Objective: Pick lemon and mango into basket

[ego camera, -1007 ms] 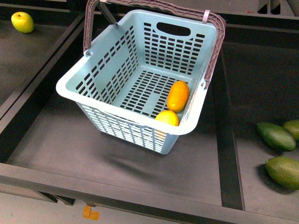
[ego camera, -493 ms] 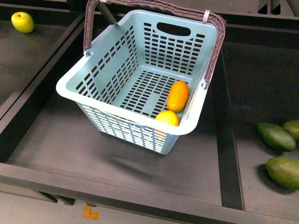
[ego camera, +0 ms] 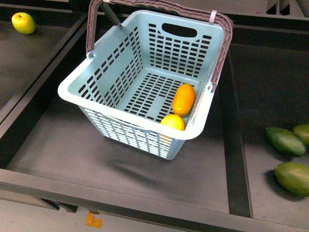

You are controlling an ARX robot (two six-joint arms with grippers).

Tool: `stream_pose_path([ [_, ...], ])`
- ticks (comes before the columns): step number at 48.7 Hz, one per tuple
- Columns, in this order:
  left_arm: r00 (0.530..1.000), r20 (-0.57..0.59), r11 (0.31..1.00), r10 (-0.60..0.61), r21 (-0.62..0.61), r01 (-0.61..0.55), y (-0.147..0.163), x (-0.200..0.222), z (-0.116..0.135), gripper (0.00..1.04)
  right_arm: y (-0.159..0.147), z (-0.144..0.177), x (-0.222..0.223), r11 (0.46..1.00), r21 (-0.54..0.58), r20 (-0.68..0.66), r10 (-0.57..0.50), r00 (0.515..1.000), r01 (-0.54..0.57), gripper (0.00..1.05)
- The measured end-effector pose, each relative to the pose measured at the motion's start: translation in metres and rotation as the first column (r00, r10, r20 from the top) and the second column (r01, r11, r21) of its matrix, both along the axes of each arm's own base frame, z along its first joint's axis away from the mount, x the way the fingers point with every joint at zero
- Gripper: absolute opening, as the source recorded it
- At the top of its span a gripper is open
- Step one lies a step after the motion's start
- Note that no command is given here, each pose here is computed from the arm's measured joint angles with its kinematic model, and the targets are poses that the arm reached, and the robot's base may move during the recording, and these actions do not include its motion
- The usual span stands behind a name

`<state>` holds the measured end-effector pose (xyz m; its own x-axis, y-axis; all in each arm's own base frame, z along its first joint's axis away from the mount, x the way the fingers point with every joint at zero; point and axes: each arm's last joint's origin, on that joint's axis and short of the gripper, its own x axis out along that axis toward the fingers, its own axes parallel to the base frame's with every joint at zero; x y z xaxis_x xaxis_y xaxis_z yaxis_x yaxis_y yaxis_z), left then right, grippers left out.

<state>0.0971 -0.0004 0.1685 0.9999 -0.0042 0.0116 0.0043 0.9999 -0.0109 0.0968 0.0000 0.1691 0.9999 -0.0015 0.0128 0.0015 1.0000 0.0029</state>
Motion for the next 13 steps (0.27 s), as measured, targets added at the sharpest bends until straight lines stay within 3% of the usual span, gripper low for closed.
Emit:
stream_pose_path([
  [5, 1.0, 0.0, 1.0, 0.0, 0.0, 0.0, 0.0, 0.0, 0.0, 0.99, 0.0, 0.0, 0.0, 1.0, 0.0, 0.0, 0.0, 1.0, 0.0, 0.96],
  [13, 1.0, 0.0, 1.0, 0.0, 0.002, 0.0, 0.0, 0.0, 0.0, 0.98, 0.0, 0.0, 0.0, 1.0, 0.0, 0.0, 0.0, 1.0, 0.0, 0.96],
])
